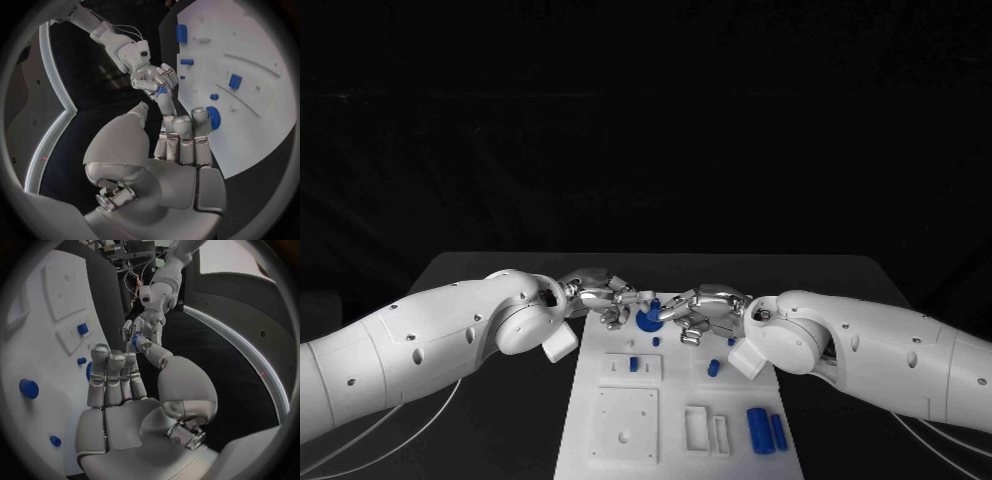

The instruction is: Assemble the parts on the task board

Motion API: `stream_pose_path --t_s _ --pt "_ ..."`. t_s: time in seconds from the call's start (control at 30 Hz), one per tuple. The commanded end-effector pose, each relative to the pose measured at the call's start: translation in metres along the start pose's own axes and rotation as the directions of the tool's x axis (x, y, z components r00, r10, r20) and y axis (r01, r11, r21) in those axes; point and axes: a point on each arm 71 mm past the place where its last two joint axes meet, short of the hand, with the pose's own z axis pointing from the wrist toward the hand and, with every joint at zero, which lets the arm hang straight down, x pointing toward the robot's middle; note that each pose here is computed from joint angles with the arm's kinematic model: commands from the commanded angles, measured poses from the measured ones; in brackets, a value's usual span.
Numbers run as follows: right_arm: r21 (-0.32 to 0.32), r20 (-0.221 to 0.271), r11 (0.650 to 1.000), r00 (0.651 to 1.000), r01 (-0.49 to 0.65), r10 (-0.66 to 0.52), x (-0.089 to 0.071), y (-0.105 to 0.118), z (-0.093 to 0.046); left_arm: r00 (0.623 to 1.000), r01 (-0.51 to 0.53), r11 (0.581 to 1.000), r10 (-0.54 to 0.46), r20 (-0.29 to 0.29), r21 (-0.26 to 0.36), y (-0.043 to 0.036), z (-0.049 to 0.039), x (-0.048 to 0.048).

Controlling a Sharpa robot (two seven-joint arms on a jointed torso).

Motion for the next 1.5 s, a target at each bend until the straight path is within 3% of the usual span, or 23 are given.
stream_pose_path --t_s 0.03,0.5,1.2,1.5 --pt "-0.002 -0.044 0.999 0.998 -0.036 0.036 0.0042 0.0006 0.0003 0.998 -0.025 1.000 0.026 -0.054 0.014 -0.0029 0.0007 0.0059" --pt "-0.003 -0.050 0.999 0.997 -0.055 0.054 0.0040 0.0007 0.0010 0.995 -0.026 1.000 0.027 -0.097 0.012 -0.0010 0.0018 0.0120" --pt "0.002 -0.054 0.999 0.997 -0.050 0.050 0.0043 0.0004 0.0013 0.987 0.141 0.990 -0.139 -0.082 0.013 -0.0007 0.0024 0.0100" --pt "0.002 -0.052 0.999 0.998 -0.044 0.044 0.0046 0.0005 0.0017 0.985 0.132 0.991 -0.130 -0.111 0.008 -0.0002 0.0029 0.0132"
